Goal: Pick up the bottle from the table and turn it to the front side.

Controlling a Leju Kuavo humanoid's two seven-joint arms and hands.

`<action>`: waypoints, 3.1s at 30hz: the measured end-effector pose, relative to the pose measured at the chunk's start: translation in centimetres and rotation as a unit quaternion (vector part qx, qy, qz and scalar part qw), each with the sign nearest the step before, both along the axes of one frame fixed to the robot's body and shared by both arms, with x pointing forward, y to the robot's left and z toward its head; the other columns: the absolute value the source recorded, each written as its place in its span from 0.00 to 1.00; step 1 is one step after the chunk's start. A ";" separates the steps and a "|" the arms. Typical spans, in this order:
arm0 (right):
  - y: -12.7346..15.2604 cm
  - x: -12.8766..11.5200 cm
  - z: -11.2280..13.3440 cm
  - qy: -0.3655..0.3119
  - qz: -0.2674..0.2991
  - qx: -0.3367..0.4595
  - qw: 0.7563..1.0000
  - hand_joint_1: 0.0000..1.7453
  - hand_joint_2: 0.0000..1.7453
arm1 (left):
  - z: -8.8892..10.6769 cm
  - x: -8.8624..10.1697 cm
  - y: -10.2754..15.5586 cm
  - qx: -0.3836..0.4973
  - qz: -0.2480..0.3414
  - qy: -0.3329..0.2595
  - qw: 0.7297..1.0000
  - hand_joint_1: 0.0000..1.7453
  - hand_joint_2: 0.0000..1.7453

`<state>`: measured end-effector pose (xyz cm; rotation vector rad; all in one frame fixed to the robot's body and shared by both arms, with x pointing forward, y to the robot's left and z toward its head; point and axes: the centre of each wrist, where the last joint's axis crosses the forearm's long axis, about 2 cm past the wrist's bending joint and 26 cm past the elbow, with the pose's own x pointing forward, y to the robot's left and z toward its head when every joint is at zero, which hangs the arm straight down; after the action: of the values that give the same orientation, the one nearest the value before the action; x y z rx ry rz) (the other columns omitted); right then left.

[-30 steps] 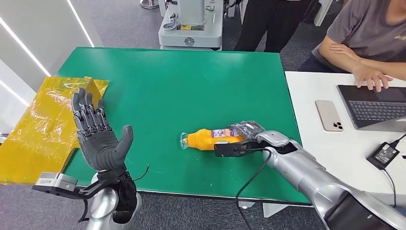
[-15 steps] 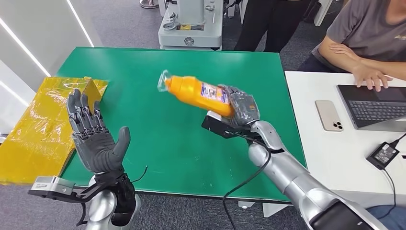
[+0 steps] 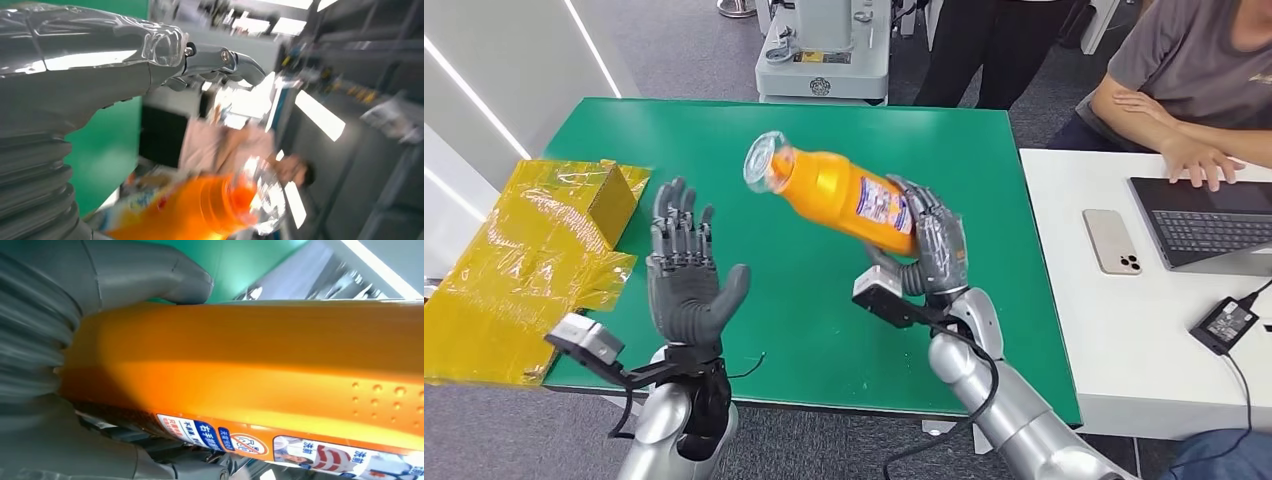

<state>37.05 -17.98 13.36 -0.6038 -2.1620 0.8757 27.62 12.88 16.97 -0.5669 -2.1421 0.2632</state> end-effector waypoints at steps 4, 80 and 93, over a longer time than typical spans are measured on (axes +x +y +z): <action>0.4 -1.7 -1.5 0.019 0.022 0.002 1.000 1.00 1.00 | -0.9 0.5 -0.6 0.017 -0.038 0.014 0.999 0.00 1.00; 2.7 -5.0 -3.3 0.070 0.115 0.058 0.989 0.00 1.00 | -3.0 3.0 -2.5 0.059 -0.110 0.028 0.992 1.00 1.00; 5.2 -9.8 -0.4 -0.028 0.132 0.219 0.966 0.00 1.00 | -2.3 3.2 -1.3 0.087 -0.066 0.006 0.994 1.00 1.00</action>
<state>27.24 -12.75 12.93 -0.1218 -2.4214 0.4838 30.79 11.58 14.66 -0.6012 -2.0805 0.0064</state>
